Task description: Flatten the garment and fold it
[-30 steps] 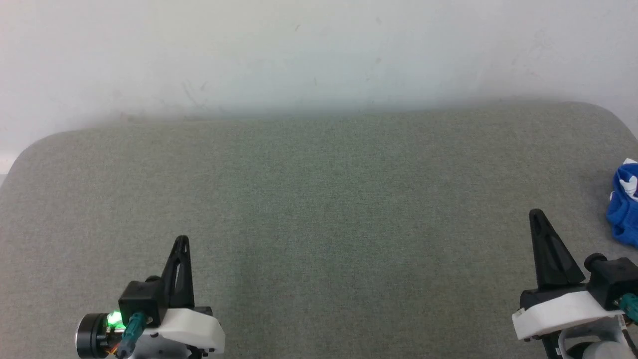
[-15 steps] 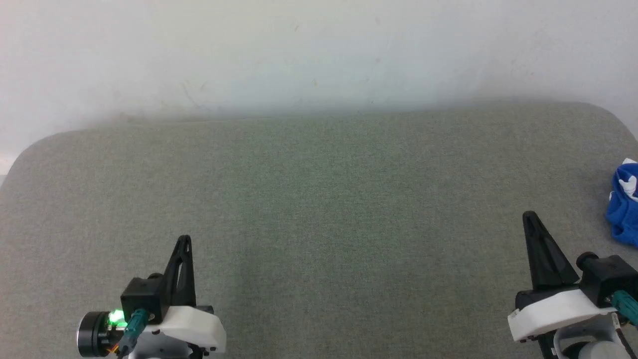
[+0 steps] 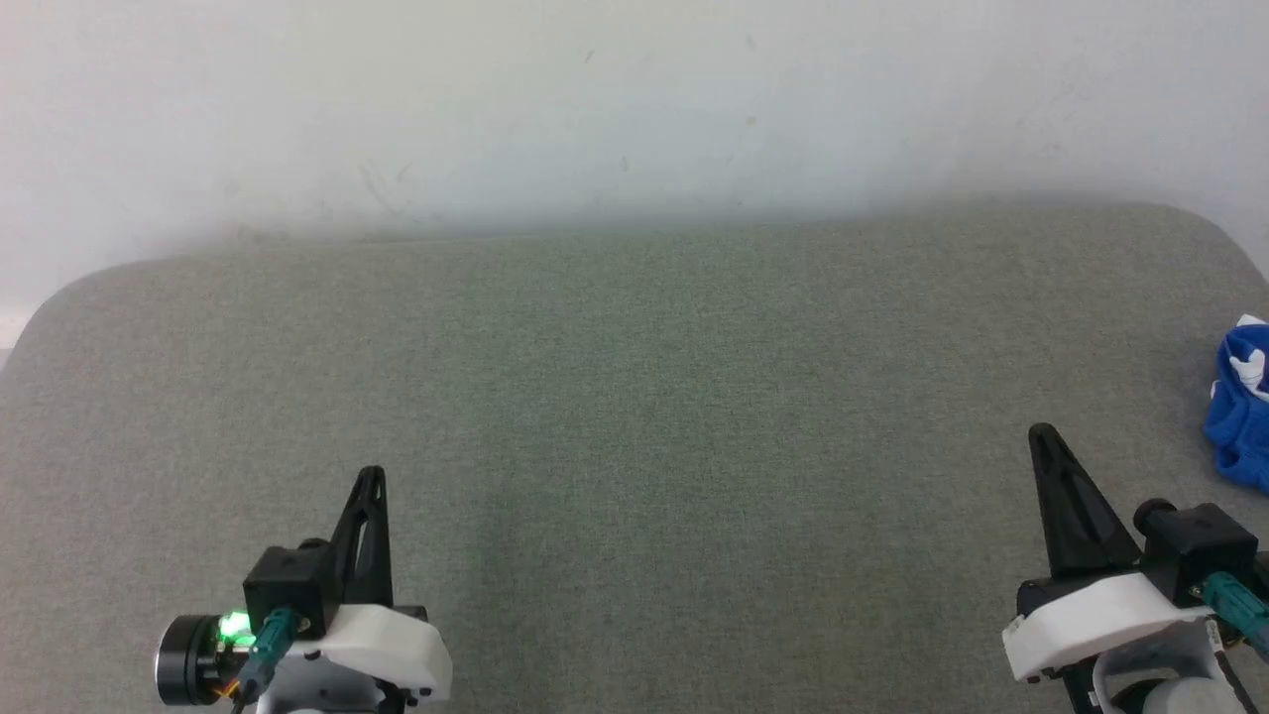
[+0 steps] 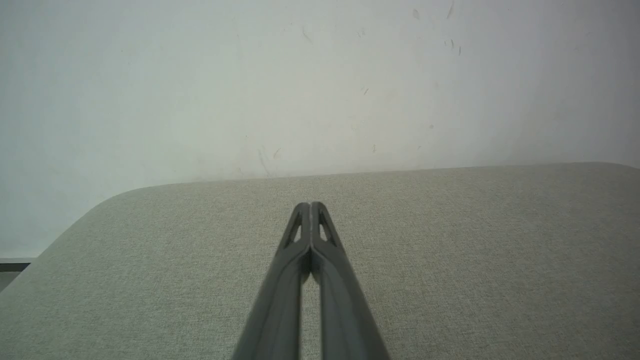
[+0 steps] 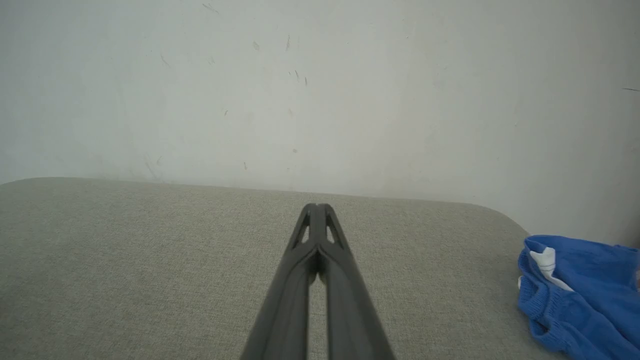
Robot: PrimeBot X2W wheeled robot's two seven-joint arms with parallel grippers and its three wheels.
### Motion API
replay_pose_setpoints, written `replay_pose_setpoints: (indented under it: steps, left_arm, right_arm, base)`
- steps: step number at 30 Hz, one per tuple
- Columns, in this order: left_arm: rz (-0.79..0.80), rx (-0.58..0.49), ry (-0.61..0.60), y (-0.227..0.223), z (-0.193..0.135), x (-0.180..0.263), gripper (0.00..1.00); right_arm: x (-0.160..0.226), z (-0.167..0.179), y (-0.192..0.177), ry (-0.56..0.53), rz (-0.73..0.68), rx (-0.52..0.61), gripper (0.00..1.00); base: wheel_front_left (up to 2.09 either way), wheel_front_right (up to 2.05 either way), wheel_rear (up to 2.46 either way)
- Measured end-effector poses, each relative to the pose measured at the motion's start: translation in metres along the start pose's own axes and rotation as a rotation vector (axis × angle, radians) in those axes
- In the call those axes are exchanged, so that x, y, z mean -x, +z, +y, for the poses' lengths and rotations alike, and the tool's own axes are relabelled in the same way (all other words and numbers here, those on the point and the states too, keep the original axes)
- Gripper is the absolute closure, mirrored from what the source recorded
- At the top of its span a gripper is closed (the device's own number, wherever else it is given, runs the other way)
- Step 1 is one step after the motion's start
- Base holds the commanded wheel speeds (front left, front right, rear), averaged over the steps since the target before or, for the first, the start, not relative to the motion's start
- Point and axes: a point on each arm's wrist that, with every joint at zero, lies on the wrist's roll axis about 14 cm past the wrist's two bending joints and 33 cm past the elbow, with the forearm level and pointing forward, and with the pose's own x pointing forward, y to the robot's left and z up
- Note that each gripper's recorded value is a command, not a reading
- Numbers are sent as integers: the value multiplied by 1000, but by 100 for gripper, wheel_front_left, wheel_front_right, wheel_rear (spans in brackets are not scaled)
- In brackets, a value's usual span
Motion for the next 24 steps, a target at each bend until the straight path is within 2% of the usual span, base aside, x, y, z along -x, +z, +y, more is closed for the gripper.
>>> replay_pose_setpoints:
  steps: [24]
  left_arm:
    - [28,0,-12,0,-4,-1,100]
  right_arm:
    - [0,9,-6,22,48,8,100]
  base:
    - [0,0,0]
